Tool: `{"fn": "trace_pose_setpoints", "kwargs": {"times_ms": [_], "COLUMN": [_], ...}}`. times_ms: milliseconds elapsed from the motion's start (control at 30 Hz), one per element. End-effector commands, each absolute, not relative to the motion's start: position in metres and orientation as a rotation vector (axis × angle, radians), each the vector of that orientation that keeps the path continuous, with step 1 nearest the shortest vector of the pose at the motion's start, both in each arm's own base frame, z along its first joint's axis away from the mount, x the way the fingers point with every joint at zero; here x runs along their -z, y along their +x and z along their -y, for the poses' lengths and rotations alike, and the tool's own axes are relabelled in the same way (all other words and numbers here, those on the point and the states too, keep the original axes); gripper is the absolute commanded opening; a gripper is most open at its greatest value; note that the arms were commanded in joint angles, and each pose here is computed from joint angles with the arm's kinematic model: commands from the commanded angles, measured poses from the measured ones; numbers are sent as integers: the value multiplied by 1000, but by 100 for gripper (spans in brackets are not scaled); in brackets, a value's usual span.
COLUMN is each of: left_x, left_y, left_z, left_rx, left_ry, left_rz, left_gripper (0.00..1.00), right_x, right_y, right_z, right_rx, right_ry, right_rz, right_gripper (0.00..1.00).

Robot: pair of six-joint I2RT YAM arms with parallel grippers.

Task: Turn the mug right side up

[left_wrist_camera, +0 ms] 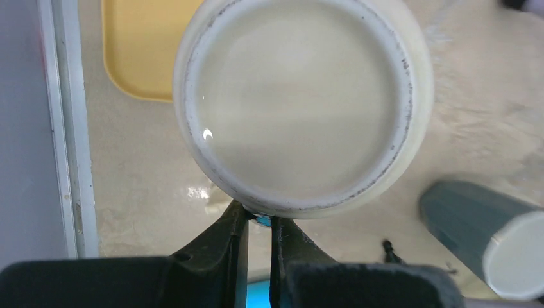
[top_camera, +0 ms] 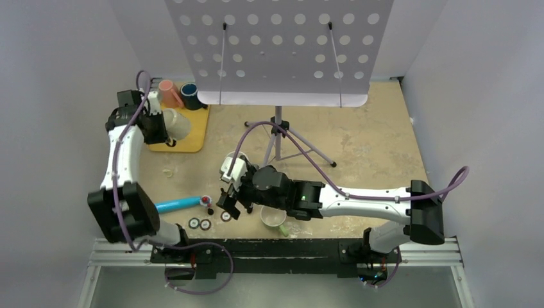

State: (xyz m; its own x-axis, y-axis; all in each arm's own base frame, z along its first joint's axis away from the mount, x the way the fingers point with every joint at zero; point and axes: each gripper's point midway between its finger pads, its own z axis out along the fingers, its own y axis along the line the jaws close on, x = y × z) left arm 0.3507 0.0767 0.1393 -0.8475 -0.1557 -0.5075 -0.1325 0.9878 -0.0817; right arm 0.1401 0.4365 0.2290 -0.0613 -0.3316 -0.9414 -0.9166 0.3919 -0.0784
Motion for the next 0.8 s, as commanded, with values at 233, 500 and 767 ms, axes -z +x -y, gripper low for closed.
{"fn": "trace_pose_setpoints", "kwargs": {"times_ms": [233,500,767], "left_x": [-253,-268,-292], "left_y": [227,165,142], "left_z": [23,58,79], "left_rx": [436,579,669], "left_ry": [-16,107,185], "left_rz": [-2279,-2300,-2219], "left_gripper": [0,0,0], "right_x": [-291,-324,-334], "right_y": [159,168,177], "right_z": [-496,-496,-497], "right_rx": [-1515,-1642,-1684], "right_ry": [-646,-507,-465], "right_rz": [-1562,-1381,-1333], "right_gripper": [98,98,96]}}
